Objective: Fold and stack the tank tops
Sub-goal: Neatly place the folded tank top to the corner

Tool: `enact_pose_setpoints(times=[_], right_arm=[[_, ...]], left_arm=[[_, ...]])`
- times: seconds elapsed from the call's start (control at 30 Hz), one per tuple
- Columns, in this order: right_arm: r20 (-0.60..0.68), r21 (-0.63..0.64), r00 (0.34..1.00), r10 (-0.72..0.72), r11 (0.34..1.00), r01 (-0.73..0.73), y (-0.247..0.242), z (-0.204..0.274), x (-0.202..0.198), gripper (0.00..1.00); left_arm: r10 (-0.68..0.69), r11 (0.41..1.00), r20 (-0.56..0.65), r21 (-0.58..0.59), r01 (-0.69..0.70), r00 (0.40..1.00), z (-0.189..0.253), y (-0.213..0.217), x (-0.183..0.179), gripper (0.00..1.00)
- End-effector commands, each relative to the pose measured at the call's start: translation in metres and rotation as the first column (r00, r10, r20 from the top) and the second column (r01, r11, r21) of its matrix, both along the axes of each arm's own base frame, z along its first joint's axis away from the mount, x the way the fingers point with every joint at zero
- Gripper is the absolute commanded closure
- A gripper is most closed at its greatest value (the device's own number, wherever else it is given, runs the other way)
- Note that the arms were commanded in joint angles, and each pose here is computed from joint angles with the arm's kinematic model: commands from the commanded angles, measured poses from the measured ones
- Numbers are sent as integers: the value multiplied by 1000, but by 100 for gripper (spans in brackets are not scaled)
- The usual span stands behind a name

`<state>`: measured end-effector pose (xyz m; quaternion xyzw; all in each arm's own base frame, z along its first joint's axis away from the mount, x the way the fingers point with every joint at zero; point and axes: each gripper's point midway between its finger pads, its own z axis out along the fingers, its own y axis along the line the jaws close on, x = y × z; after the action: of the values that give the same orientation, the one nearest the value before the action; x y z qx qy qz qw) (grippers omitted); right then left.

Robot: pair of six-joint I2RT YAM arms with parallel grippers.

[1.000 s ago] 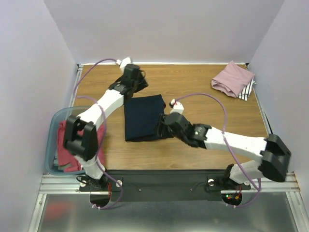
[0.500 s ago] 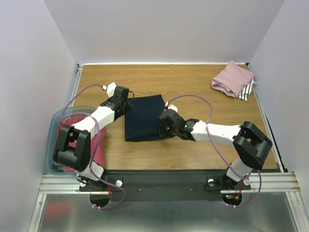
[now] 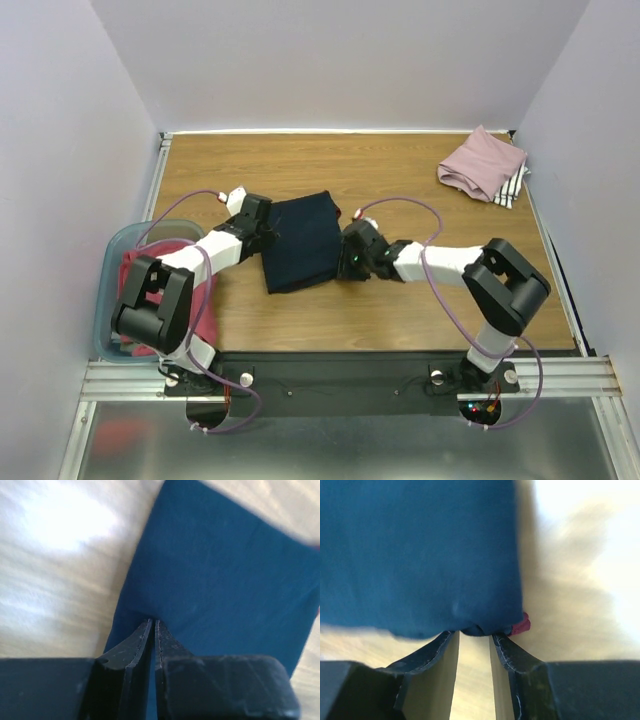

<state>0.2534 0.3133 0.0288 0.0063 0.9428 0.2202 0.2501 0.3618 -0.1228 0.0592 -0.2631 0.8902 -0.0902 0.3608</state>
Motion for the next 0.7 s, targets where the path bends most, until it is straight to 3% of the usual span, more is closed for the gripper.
enact_pose_setpoints(times=[0.0, 0.07, 0.13, 0.17, 0.27, 0.33, 0.43, 0.47, 0.53, 0.67], right_arm=[[5, 19, 990, -137, 990, 137, -41, -2, 74, 63], [58, 53, 985, -164, 986, 161, -45, 17, 121, 63], [25, 83, 988, -155, 985, 152, -50, 4, 161, 61], [100, 159, 985, -139, 980, 122, -30, 38, 203, 60], [87, 276, 996, 7, 961, -31, 23, 50, 239, 58], [100, 284, 995, 27, 957, -54, 38, 53, 251, 54], [101, 192, 995, -27, 981, 7, 24, 46, 256, 42], [104, 170, 993, -52, 985, 33, 16, 46, 256, 34], [160, 133, 980, -116, 987, 95, -4, 70, 255, 29], [101, 90, 977, -189, 979, 180, -35, 61, 214, 25]], left_arm=[[-35, 997, 122, -67, 43, 992, 42, -17, -1, 78], [-56, 993, 184, -94, 74, 981, 68, -24, -2, 75], [-78, 988, 239, -111, 107, 968, 93, -29, -1, 74], [-82, 987, 252, -112, 113, 964, 98, -30, -1, 72], [-74, 991, 288, -83, 102, 955, 119, -26, 11, 66], [-52, 997, 272, -43, 66, 961, 120, -13, 21, 62], [18, 999, 204, 25, -24, 979, 97, 18, 47, 60], [42, 998, 178, 35, -49, 983, 90, 27, 53, 60], [108, 992, 137, 49, -116, 985, 78, 49, 64, 63], [156, 984, 53, 81, -160, 986, 34, 62, 81, 70]])
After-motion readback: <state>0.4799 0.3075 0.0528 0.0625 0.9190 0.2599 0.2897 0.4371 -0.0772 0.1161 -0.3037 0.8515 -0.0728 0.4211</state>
